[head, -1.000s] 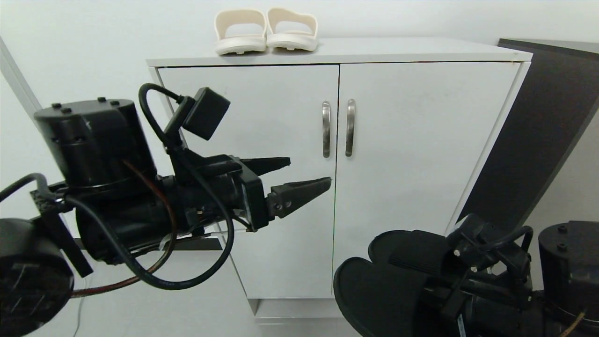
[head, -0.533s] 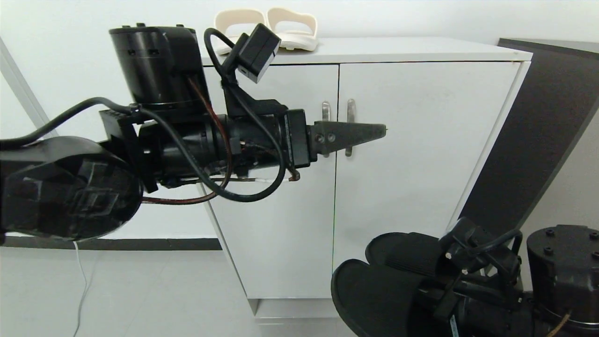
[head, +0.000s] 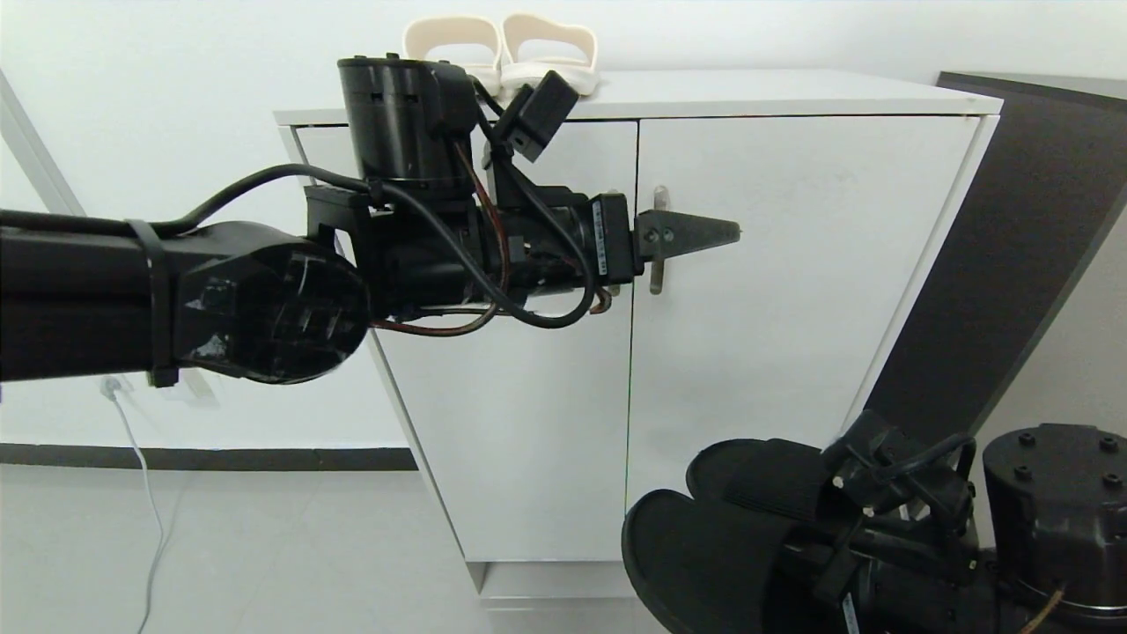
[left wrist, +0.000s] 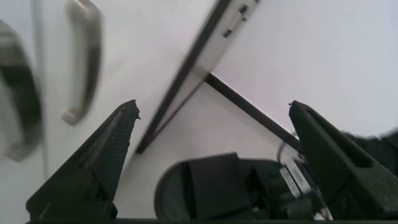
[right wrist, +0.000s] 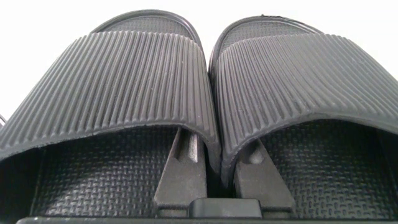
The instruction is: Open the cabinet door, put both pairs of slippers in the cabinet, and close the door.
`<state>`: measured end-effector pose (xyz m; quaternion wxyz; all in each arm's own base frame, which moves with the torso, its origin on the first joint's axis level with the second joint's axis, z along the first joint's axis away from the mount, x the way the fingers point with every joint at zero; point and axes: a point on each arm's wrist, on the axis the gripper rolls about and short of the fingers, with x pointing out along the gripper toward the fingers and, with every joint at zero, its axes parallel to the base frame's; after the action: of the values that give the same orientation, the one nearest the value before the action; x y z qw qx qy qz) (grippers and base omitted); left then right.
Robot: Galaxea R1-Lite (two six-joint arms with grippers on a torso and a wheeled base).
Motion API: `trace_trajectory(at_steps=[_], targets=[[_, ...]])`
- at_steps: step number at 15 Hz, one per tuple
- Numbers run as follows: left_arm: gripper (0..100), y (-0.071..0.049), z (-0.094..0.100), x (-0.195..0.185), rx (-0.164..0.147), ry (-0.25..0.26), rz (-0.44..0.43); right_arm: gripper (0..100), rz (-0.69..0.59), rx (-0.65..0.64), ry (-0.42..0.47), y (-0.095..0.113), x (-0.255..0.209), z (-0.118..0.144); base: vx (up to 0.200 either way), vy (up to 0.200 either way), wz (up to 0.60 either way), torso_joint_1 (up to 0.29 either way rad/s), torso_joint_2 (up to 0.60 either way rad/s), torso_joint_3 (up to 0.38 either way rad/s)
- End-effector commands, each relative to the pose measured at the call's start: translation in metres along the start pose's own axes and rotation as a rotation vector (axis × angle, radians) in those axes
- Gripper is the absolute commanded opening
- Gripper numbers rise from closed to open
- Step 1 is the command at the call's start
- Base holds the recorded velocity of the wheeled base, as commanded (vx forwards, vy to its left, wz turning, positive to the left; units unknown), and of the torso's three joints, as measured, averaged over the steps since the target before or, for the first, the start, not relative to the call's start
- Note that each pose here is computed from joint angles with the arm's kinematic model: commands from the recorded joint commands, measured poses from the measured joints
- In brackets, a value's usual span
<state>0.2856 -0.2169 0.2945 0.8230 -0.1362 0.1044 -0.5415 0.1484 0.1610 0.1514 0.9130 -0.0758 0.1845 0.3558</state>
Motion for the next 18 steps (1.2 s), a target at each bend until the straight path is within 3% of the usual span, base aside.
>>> trace_trajectory(at_steps=[1,4,8,13,18], targets=[[100,0.002,0.008,0.004,0.003,-0.019,0.036,0,-0.002,0.001,0.003,0.000,0.001,0.000,0.000,0.000,0.00,0.000,0.00,0.000],[100,0.007,0.011,0.009,0.001,-0.041,0.116,0,-0.002,0.002,0.009,0.000,0.003,-0.001,0.000,0.000,0.00,0.000,0.00,0.000],[100,0.015,0.007,0.015,-0.004,-0.043,0.161,0,-0.008,0.000,0.022,-0.001,0.007,-0.003,0.000,0.000,0.00,0.000,0.00,0.000],[100,0.028,0.001,0.031,-0.010,-0.033,0.169,0,-0.011,0.001,0.019,-0.002,0.006,-0.003,0.000,0.000,0.00,0.000,0.00,0.000],[100,0.032,0.002,0.037,-0.025,-0.040,0.165,0,-0.011,0.003,0.017,-0.002,0.006,-0.002,0.000,0.000,0.00,0.000,0.00,0.000]])
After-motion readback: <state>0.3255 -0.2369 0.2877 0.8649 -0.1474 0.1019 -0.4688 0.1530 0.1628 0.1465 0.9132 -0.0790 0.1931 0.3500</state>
